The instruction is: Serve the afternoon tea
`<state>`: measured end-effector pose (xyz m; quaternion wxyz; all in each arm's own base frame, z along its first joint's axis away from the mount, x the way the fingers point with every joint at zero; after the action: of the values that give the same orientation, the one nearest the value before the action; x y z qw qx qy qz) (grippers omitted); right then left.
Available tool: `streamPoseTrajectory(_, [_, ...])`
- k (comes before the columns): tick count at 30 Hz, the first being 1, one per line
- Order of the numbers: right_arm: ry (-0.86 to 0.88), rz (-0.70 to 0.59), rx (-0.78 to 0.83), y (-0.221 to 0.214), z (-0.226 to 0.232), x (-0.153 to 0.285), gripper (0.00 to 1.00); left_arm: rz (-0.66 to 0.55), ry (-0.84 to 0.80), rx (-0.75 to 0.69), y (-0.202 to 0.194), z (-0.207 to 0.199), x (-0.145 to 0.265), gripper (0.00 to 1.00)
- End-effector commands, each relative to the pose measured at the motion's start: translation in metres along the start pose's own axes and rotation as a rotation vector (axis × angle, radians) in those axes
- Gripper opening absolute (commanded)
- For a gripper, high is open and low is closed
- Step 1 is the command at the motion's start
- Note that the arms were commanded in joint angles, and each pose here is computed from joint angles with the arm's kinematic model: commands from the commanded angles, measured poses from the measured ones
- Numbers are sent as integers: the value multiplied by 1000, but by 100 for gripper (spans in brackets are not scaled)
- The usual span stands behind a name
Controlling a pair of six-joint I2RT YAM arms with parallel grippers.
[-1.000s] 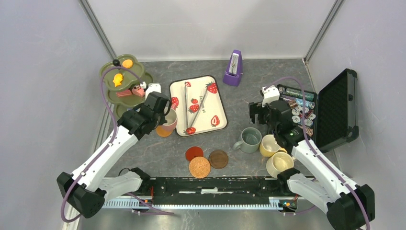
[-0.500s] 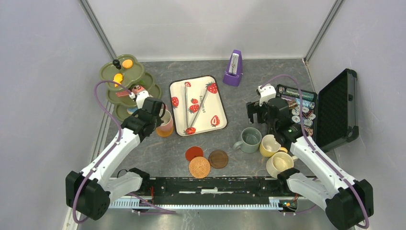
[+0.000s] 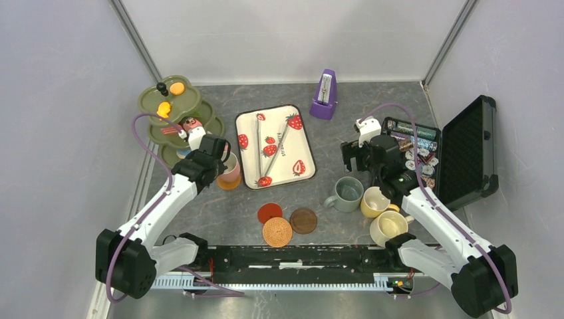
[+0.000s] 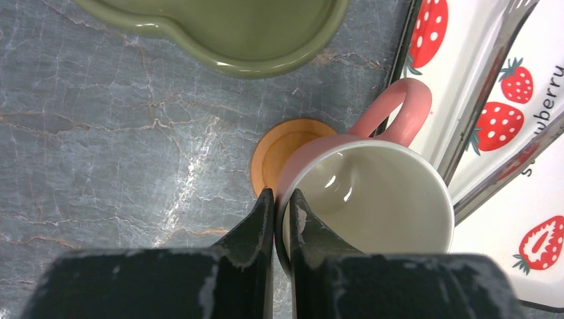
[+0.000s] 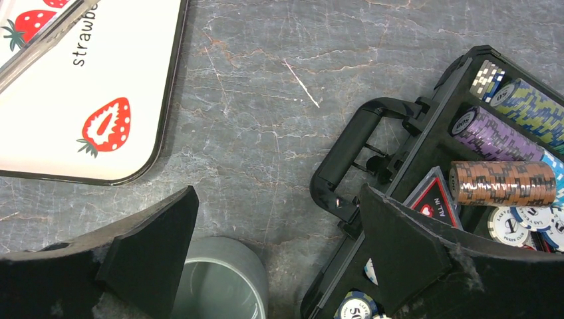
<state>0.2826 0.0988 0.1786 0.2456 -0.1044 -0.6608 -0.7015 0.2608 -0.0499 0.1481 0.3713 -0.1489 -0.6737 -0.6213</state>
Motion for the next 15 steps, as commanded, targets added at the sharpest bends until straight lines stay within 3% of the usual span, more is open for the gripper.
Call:
streamPoseTrajectory(1, [22,-64,-1,22,4,4,98,-83,0,126,18,-6,-5,2])
streamPoseTrajectory(15, [21,-54,-2,14,3,4,98,-69,52,126,9,0,-13,2])
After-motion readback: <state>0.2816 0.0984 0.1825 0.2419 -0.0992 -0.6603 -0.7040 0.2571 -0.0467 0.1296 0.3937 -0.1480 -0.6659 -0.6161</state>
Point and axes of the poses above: each gripper's point midway between its finger pads, its own x axis back along the fingers, its own z axis along the line the jaws close on, y = z × x, the point moved 3 cm from there along x, back along the fingers, and after that the axes turned 13 degrees about -x, right-handed, at the moved point
